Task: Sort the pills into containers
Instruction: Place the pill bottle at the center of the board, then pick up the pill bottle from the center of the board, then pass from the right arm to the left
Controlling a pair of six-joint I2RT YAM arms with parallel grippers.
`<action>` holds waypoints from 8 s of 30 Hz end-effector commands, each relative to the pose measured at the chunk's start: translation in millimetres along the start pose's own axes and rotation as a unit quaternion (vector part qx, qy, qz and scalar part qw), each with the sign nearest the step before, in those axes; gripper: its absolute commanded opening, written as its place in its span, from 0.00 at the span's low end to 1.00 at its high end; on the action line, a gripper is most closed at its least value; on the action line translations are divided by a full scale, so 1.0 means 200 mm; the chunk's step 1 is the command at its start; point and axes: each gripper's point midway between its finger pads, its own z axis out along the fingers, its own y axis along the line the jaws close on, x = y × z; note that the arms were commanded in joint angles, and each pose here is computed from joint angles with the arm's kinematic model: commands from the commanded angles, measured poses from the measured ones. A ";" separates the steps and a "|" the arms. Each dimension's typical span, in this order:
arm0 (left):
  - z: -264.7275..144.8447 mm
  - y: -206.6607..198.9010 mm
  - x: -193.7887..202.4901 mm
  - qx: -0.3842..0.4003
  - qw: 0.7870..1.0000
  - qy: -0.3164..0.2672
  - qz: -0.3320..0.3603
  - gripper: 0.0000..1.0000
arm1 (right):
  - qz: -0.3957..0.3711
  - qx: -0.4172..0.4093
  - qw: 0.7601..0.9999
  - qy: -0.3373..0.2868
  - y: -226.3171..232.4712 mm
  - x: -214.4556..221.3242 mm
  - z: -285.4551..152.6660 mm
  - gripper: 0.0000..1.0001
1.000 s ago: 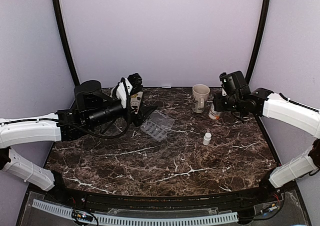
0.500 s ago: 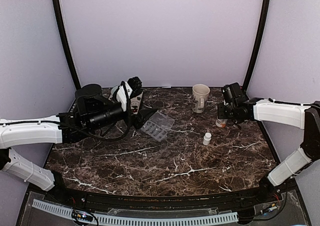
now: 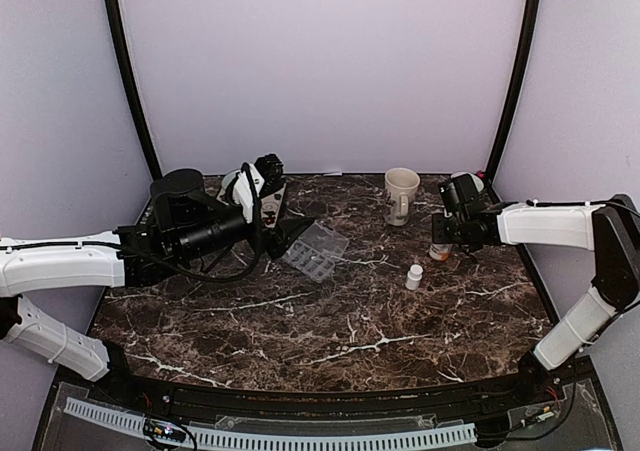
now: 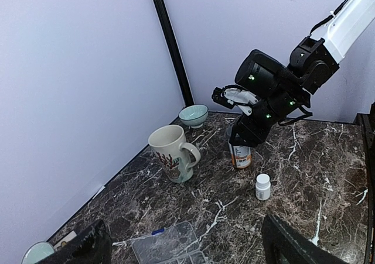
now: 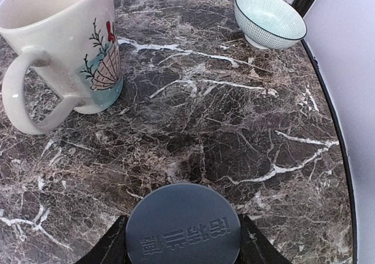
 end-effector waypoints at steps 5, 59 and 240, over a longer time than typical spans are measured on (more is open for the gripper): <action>-0.03 -0.02 -0.02 0.003 1.000 -0.017 -0.008 0.92 | 0.022 -0.005 1.000 -0.016 0.00 -0.02 0.02 0.40; -0.06 0.17 -0.01 -0.077 0.988 0.004 -0.131 0.99 | 0.137 -0.159 0.959 -0.189 -0.01 -0.38 -0.65 0.79; 0.05 0.07 -0.03 0.346 0.844 0.012 -0.409 0.51 | 0.092 -0.664 0.742 -0.014 1.33 -0.50 -1.36 0.04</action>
